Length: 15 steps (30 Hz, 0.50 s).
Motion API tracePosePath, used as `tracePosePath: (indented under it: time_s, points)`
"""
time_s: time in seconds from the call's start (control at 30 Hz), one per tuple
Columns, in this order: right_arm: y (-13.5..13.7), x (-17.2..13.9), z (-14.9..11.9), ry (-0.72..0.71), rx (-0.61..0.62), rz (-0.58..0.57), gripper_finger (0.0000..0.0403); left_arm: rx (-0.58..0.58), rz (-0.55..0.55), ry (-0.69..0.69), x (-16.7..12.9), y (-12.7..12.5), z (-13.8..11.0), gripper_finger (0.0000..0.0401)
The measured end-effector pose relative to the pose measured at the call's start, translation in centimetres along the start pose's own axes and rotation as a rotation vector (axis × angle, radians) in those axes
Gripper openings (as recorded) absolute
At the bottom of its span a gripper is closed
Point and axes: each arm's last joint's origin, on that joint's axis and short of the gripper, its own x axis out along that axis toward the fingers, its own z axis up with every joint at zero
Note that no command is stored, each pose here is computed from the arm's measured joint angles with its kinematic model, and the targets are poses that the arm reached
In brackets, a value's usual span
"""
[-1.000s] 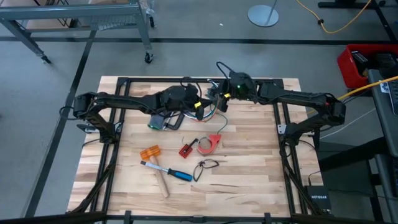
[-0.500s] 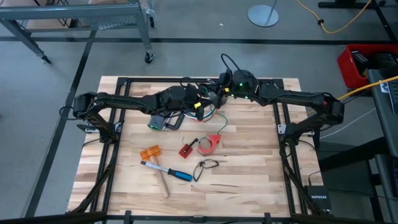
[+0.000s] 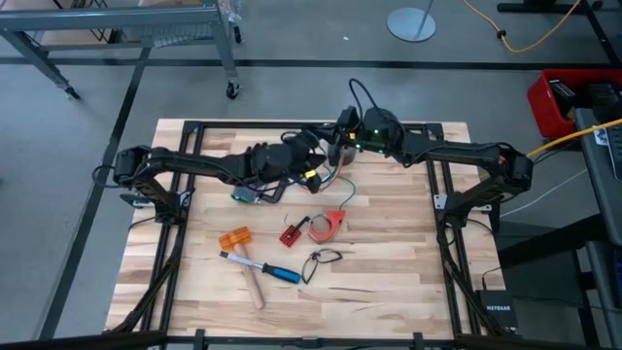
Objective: Coil cords
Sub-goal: Coil the wire onto the spool
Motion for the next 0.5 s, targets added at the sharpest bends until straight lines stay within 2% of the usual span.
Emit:
tracePosePath:
  time_s: [0.13, 0.27, 0.5]
  points:
    - [0.1, 0.0, 0.6, 0.006, -0.001, -0.001, 0.0001, 0.131, 0.087, -0.013, -0.4, -0.5, -0.3, 0.0]
    - [0.2, 0.0, 1.3, 0.015, -0.013, 0.003, 0.0001, 0.214, 0.086, -0.01, -0.6, -1.0, -0.4, 0.0005]
    - [0.6, -0.2, 2.8, -0.015, -0.029, 0.07, 0.0001, 0.23, 0.081, -0.006, -0.6, -1.0, -0.5, 0.004]
